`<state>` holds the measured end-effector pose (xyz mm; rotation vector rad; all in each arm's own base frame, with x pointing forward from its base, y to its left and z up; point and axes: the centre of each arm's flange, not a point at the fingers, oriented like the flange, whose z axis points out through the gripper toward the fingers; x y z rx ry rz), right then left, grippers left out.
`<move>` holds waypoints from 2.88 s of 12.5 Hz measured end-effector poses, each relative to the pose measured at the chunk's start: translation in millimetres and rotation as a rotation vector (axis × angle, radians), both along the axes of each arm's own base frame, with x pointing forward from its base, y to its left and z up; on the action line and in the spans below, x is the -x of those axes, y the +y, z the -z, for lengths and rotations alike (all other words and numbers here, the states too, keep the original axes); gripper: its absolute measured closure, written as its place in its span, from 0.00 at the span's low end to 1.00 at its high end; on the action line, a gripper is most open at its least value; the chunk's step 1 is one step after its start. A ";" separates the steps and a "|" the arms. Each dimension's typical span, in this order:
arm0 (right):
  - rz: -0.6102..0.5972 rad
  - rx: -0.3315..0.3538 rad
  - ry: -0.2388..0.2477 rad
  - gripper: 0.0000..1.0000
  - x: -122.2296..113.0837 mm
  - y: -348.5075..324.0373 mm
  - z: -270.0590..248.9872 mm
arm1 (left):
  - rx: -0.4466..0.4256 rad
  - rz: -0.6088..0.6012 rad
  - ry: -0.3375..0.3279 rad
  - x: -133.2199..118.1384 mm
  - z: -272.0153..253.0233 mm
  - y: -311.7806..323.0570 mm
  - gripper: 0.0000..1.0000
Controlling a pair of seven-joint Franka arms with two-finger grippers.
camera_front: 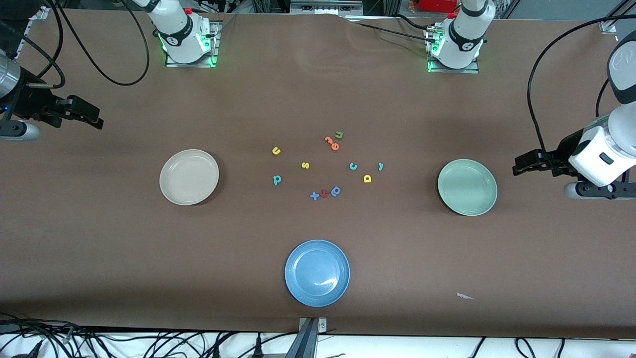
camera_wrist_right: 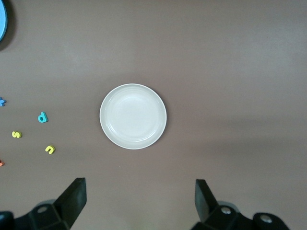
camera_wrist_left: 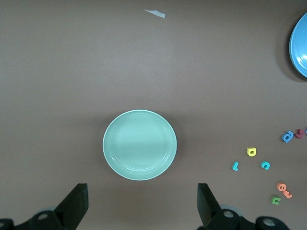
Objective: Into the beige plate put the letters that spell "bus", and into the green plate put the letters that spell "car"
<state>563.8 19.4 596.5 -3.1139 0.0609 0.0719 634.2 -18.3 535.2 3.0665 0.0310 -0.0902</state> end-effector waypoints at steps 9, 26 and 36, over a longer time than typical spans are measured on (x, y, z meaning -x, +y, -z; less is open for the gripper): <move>0.000 0.000 0.000 0.00 0.0 0.3 0.0 | 0.000 -0.005 0.008 -1.2 5.1 3.3 0.00; -0.001 0.000 0.002 0.00 0.3 0.3 0.2 | 0.000 -0.021 0.013 -2.3 8.2 13.0 0.00; -0.001 0.000 0.002 0.00 0.3 0.3 0.2 | -0.001 -0.024 0.032 -3.5 17.4 15.1 0.00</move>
